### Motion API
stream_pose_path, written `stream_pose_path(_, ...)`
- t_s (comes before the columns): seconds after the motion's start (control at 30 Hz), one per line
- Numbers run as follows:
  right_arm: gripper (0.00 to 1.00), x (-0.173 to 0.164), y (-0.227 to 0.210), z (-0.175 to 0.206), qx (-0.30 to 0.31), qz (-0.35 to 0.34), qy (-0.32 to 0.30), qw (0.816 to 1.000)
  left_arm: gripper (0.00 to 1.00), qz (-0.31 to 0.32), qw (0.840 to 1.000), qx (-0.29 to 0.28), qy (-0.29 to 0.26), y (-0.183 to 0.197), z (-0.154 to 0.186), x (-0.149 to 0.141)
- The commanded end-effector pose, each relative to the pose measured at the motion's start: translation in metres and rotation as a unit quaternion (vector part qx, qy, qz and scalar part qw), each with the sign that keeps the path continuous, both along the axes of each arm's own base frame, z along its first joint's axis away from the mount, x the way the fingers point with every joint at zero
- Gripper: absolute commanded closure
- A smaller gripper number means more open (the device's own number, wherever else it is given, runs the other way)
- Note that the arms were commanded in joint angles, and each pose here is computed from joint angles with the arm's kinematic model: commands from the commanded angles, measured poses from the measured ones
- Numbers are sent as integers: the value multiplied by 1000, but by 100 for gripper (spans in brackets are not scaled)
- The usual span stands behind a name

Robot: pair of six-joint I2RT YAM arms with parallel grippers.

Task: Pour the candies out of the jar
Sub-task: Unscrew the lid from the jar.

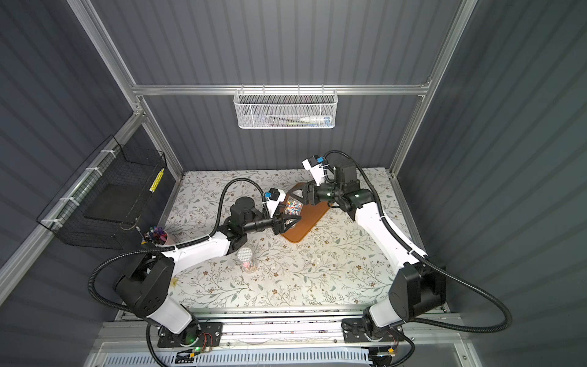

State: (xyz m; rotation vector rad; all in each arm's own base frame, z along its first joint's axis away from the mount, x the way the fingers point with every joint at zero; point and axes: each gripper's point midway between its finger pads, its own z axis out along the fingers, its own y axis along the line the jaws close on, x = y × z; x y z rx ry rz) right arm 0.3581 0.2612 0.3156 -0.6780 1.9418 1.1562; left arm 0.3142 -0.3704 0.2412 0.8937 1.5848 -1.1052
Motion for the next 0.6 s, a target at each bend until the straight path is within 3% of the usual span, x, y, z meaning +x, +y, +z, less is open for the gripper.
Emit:
stream_pose_path(0.0,45,-10,4,-2,16,16,17,1000,100,15,1000,-10,-20,-1,8,13)
stream_pose_path(0.23,47,-15,-9,-35,33,-11,75,997,100,-15,999,-22,27,-13,-15,10)
stream_pose_path(0.57,50,-47,-33,-86,58,-43,175,982,100,-42,997,-19,54,-28,-55,-15)
